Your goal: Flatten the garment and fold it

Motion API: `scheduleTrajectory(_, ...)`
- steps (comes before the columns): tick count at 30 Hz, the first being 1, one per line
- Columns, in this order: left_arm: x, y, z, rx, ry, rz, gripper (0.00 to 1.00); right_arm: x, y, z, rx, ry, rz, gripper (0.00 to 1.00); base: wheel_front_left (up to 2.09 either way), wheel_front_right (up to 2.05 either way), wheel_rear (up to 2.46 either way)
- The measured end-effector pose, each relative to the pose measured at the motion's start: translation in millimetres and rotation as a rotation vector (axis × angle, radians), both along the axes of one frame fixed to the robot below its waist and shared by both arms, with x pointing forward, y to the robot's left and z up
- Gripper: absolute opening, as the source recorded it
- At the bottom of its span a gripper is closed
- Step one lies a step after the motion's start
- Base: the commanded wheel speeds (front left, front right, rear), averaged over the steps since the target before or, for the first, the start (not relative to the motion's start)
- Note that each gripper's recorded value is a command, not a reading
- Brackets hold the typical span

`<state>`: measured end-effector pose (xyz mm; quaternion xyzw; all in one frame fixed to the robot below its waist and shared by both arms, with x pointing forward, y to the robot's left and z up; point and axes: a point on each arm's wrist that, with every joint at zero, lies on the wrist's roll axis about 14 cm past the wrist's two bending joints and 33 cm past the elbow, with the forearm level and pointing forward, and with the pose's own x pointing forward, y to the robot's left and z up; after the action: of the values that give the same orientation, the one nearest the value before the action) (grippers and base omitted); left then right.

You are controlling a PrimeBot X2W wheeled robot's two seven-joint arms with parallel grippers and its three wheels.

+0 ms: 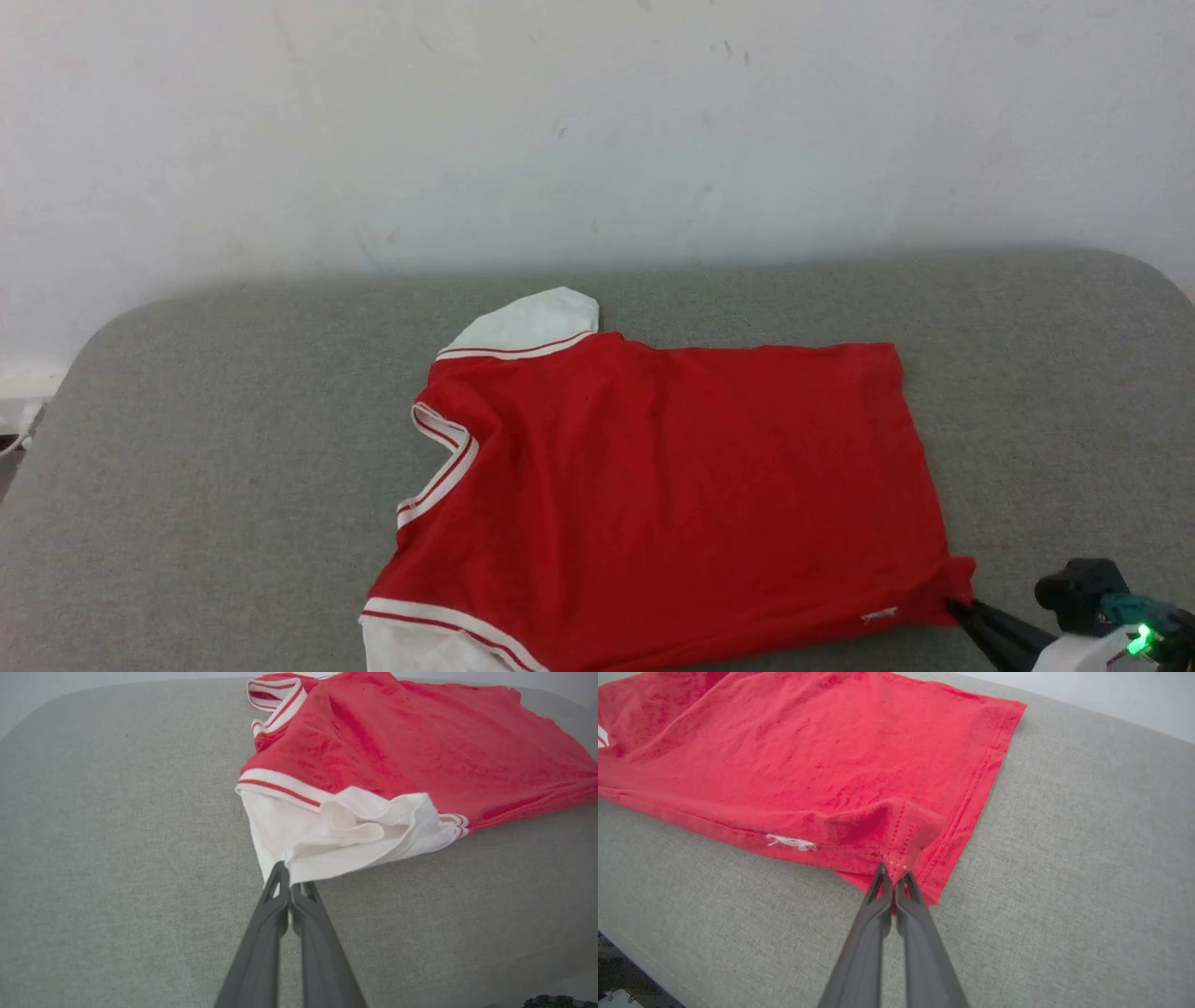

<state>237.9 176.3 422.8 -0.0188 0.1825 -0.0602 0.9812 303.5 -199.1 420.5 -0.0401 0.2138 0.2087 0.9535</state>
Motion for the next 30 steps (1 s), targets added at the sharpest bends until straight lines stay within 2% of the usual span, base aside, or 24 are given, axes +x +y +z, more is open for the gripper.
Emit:
scheduleTrajectory(8,68.2,-9.6,50.1,0.114,-0.191,-0.147,0.0,22.1,3.4,29.2,0.01,-0.078,-0.029,0.0,0.0,0.0,0.0)
scheduleTrajectory(17,152.6,-20.3,72.7,0.222,-0.273,-0.241,0.0,58.5,7.4,40.5,-0.012,-0.085,-0.039,0.0,0.0,0.0,0.0)
scheduleTrajectory(24,206.1,-24.2,51.0,0.273,-0.206,-0.279,0.0,87.0,2.3,18.8,-0.057,0.004,-0.055,0.0,0.0,0.0,0.0)
scheduleTrajectory(30,218.8,-20.7,-9.1,0.298,-0.02,-0.303,0.0,99.6,-4.8,-16.4,-0.115,0.122,-0.063,0.0,0.0,0.0,0.0)
